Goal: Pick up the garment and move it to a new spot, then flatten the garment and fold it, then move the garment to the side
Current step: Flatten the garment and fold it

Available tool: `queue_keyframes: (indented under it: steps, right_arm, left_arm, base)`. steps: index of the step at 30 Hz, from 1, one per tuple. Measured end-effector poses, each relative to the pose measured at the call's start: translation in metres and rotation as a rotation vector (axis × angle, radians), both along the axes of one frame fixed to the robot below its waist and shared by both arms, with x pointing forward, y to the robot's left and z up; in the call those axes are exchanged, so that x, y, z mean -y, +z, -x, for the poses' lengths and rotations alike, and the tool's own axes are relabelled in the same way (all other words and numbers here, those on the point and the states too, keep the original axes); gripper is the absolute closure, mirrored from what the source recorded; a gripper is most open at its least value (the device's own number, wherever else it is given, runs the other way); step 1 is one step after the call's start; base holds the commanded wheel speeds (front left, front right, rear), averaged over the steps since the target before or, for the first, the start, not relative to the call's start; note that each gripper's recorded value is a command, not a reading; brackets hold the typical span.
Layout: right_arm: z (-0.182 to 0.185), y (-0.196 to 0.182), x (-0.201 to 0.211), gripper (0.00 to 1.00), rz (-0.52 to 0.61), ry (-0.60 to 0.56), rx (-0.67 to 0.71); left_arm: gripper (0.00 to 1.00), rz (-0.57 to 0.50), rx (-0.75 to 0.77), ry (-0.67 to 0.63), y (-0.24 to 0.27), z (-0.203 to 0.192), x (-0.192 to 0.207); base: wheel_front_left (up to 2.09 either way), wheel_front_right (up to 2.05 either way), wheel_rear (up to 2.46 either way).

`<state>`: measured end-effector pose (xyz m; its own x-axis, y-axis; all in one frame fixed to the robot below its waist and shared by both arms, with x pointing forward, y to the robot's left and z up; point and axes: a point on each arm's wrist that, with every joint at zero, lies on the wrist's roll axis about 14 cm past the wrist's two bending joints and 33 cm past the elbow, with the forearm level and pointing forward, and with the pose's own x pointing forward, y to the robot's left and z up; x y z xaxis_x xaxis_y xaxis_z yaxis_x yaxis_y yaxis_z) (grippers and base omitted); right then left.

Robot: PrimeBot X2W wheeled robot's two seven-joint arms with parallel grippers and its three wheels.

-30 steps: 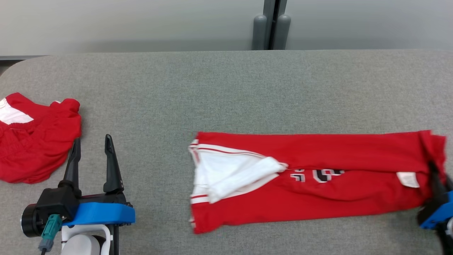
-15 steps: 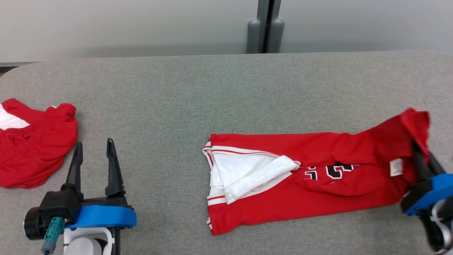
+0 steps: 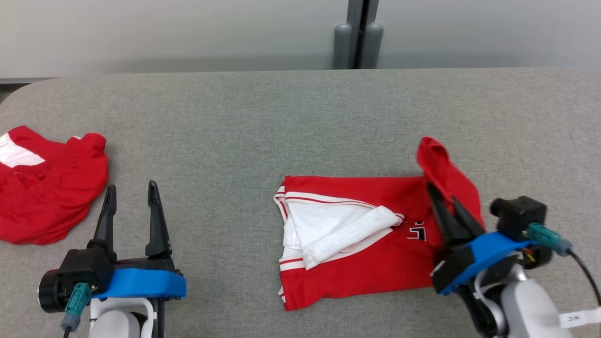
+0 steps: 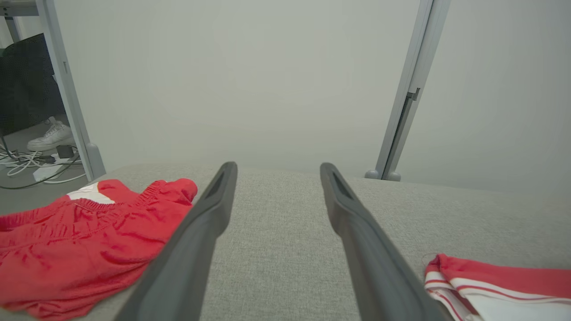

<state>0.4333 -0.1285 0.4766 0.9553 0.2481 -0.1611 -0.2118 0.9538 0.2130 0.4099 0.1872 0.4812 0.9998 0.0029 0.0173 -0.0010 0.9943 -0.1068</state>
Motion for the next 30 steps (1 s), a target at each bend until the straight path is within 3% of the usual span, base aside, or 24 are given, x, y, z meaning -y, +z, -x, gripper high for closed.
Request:
queue_keyframes:
  steps: [16,26,27,28,30]
  right_arm:
    - [0.004,-0.008,-0.119,1.0,-0.119,0.3,-0.021]
    - [0.012,-0.019,-0.147,1.0,-0.153,0.377,-0.053]
    - [0.012,-0.021,-0.147,0.46,-0.156,0.375,-0.054]
    - [0.012,-0.021,-0.146,0.0,-0.157,0.372,-0.053]
    - [0.011,-0.023,-0.145,0.0,-0.158,0.366,-0.055]
  left_arm:
    - [0.0,-0.008,-0.004,0.029,0.001,0.006,-0.014]
    - [0.0,-0.01,-0.011,0.043,-0.001,0.007,-0.019]
    - [0.0,-0.008,-0.012,0.042,-0.002,0.007,-0.018]
    - [0.0,-0.007,-0.013,0.042,-0.002,0.007,-0.018]
    - [0.0,-0.001,-0.013,0.038,-0.002,0.006,-0.015]
  base:
    - [0.0,0.0,0.0]
    - [0.0,0.0,0.0]
    - [0.0,0.0,0.0]
    - [0.0,0.0,0.0]
    - [0.0,0.0,0.0]
